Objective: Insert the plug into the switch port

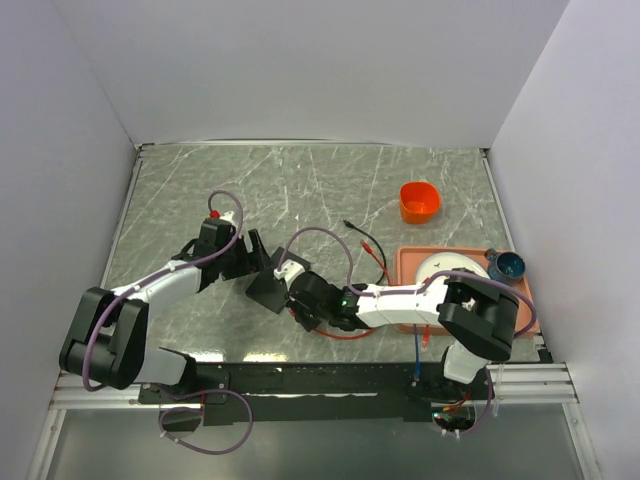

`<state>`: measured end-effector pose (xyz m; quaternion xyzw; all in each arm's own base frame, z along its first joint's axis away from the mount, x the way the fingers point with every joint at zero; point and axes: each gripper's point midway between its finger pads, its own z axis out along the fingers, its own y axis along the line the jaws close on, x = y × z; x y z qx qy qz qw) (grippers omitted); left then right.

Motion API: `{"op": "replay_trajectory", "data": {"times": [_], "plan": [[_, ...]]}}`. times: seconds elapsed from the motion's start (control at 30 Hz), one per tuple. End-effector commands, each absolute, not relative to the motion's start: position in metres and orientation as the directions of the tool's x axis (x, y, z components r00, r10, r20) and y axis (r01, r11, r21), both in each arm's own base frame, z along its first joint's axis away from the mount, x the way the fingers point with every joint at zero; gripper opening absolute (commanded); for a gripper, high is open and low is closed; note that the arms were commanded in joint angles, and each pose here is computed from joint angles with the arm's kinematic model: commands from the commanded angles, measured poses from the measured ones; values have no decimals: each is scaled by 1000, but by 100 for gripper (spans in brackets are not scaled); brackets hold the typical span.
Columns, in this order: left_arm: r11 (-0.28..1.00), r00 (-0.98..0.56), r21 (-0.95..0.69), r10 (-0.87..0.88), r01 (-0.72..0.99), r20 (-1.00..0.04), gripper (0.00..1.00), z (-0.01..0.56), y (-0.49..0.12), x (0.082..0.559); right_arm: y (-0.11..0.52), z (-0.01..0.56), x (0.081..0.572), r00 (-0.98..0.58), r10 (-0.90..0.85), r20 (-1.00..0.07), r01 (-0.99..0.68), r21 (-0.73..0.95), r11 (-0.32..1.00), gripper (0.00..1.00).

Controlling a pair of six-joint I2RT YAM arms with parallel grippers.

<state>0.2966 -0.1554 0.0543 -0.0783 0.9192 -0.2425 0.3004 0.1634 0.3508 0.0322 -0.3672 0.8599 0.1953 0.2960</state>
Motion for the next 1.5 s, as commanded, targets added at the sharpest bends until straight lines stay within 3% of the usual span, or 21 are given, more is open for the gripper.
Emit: {"op": "replay_trajectory", "data": {"times": [0.0, 1.47], "plan": [[859, -793, -508, -267, 62, -548, 90, 63, -164, 305, 371, 51, 180, -519, -469, -715, -742, 103, 663, 0], [841, -830, -532, -230, 94, -509, 86, 55, -184, 293, 373, 31, 198, -564, -516, -645, -682, 11, 731, 0]]}}
